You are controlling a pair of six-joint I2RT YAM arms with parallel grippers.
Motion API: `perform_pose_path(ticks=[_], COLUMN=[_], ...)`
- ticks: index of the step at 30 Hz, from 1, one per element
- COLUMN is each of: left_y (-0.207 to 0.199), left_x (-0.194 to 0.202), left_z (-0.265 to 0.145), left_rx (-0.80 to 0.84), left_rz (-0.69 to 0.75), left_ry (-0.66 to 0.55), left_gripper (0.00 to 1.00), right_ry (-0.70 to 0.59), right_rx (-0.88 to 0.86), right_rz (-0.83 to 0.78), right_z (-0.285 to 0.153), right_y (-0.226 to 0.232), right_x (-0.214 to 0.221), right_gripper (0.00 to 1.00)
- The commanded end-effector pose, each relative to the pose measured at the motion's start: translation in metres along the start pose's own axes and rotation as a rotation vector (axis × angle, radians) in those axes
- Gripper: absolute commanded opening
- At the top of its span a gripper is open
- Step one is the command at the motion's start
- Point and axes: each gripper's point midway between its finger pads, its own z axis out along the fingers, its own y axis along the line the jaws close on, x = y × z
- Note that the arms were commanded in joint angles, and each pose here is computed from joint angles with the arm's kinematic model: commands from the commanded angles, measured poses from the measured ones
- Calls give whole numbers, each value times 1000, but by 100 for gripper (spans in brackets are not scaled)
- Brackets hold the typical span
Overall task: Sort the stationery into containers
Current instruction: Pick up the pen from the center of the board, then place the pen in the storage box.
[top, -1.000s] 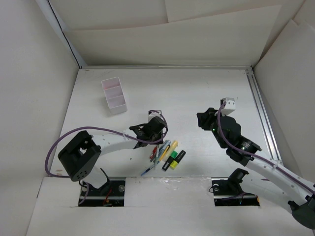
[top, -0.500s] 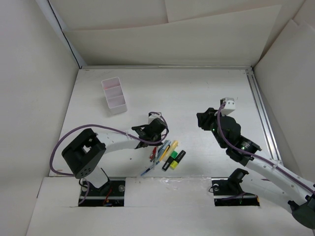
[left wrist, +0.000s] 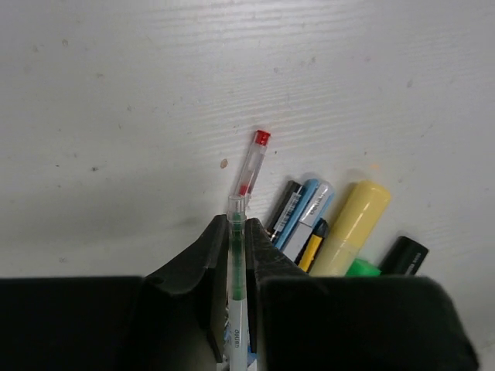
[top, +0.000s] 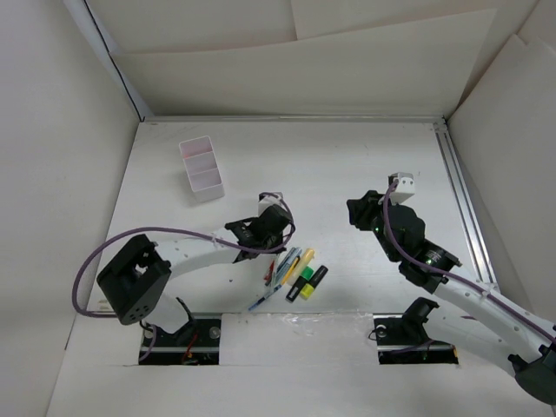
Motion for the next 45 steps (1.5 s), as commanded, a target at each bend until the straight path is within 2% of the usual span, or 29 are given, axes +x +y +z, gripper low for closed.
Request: perform_pose_path(ticks=[1, 6, 10, 13, 14, 16, 19, 20, 21, 23, 24, 27, 28, 31, 37, 45], left_y=[-20, -27, -12, 18, 42, 65, 116, 123, 149, 167, 191, 211, 226, 242, 253, 268], left_x=[-48, -101, -152, -214, -232, -268, -305, -330, -339, -368, -378, -411, -415, -433, -449, -439], left_z=[-35, -62, -73, -93, -92, -102, -88, -99, -86, -97, -92, -106, -99, -113, -120, -99], left_rx=[55, 62, 39, -21, -83, -129, -235, -238, -298, -323, -363, -386, -420, -535, -654, -758], left_rz=[-30, -94, -203, -332, -380, -464, -531, -561, -569, -595, -600, -605, -601, -551, -428, -358], left_ry=[-140, -306, -464, -666, -715, -829, -884, -929, -922, -974, -984, -1045, -1039, -1083, -1132, -1106], left_gripper=[0, 0, 0, 0, 0, 0, 0, 0, 0, 0, 0, 0, 0, 0, 0, 0], right_ry=[-36, -36, -36, -36, -36, -36, -32, -32, -32, -31, -24, -19, -19, -19, -18, -25], right_rx=[-23, -23, -23, -23, -23, -23, -31, -31, -31, -30, -26, -34, -34, -34, -55, -58], right_rz=[26, 26, 26, 26, 26, 26, 26, 26, 26, 25, 21, 21, 21, 21, 25, 20], right_z=[-1, -1, -1, -1, -1, -1, -1, -1, -1, 1, 3, 3, 3, 3, 2, 3], right_y=[7, 7, 7, 7, 7, 7, 9, 9, 9, 9, 9, 10, 10, 10, 14, 15], right_x=[-15, -15, -15, -15, -15, -15, -14, -14, -14, -13, -11, -10, -10, -10, -11, -12], right_gripper=[42, 42, 42, 42, 42, 42, 42, 42, 42, 42, 42, 42, 42, 42, 42, 42])
